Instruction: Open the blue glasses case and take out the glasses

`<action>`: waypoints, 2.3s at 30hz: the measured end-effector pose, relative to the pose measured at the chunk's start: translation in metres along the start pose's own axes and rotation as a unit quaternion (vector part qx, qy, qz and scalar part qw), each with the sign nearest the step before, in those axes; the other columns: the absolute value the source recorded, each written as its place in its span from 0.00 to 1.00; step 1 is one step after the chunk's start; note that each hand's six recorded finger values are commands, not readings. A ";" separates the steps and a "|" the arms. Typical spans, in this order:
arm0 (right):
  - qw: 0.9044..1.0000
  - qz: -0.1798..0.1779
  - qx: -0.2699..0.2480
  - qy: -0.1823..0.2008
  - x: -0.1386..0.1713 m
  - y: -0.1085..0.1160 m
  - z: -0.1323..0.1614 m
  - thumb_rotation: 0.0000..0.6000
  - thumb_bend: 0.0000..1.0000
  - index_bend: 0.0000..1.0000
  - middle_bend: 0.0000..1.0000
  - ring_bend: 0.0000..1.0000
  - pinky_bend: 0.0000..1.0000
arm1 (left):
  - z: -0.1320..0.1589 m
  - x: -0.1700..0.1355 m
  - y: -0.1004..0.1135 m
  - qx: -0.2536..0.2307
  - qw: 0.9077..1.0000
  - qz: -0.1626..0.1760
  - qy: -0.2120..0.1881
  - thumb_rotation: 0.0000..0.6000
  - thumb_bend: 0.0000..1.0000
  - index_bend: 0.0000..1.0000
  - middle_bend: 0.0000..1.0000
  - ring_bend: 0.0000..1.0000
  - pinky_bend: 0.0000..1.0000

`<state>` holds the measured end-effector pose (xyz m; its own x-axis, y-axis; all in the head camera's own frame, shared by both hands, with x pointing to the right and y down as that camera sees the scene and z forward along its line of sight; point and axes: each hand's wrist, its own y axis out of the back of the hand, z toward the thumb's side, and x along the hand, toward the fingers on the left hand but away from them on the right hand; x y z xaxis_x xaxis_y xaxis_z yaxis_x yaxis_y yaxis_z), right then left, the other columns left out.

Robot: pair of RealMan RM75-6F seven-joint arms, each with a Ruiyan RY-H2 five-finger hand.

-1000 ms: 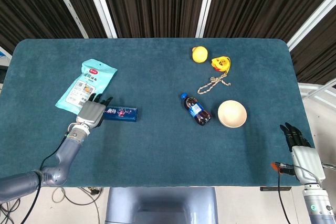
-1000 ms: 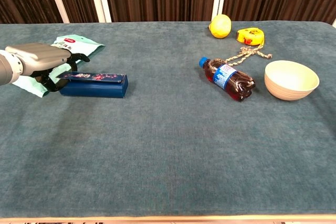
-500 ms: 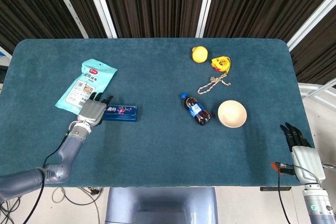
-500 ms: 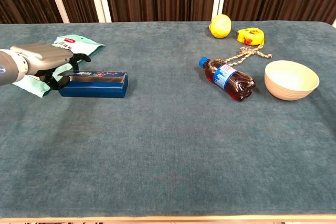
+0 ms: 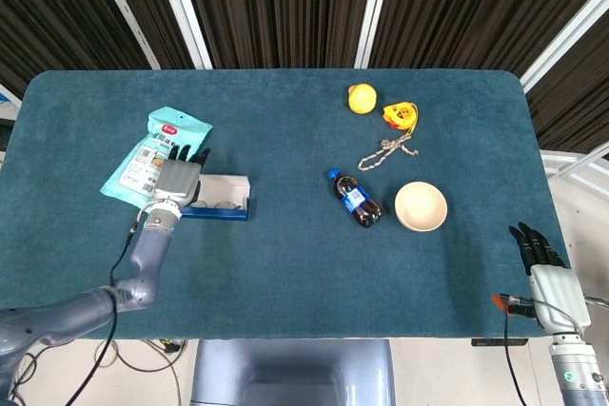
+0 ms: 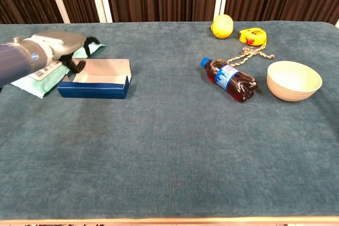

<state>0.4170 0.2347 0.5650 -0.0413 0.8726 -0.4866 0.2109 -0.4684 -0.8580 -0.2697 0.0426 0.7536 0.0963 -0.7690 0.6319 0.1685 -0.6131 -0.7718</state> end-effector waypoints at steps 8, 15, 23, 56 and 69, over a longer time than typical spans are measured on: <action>1.000 0.000 -0.001 0.003 0.000 0.001 0.000 1.00 0.17 0.00 0.00 0.00 0.21 | -0.002 -0.014 0.006 -0.024 1.000 0.007 -0.010 1.00 0.59 0.04 0.21 0.01 0.10; 1.000 0.000 0.000 0.006 0.000 0.001 0.001 1.00 0.17 0.00 0.00 0.00 0.21 | -0.011 -0.053 0.011 -0.012 0.999 -0.012 -0.045 1.00 0.57 0.09 0.54 0.41 0.55; 1.000 -0.001 0.000 0.006 0.001 0.001 0.001 1.00 0.17 0.00 0.00 0.00 0.21 | -0.033 -0.084 0.007 0.030 0.997 -0.044 -0.049 1.00 0.54 0.19 0.92 0.79 0.87; 1.000 0.001 -0.001 0.005 0.001 0.000 0.001 1.00 0.17 0.00 0.00 0.00 0.21 | -0.029 -0.116 -0.026 0.071 0.984 -0.148 -0.064 1.00 0.53 0.36 0.97 0.85 0.92; 1.000 -0.001 -0.001 0.005 0.001 0.001 0.001 1.00 0.17 0.00 0.00 0.00 0.21 | 0.051 -0.157 -0.024 0.037 0.964 -0.177 -0.196 1.00 0.53 0.30 0.95 0.83 0.92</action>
<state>0.4158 0.2347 0.5639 -0.0321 0.8745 -0.4839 0.2138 -0.4670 -0.8581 -0.2385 0.1876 0.6760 0.3815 -0.3781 0.8435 0.3263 -0.7987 -0.5056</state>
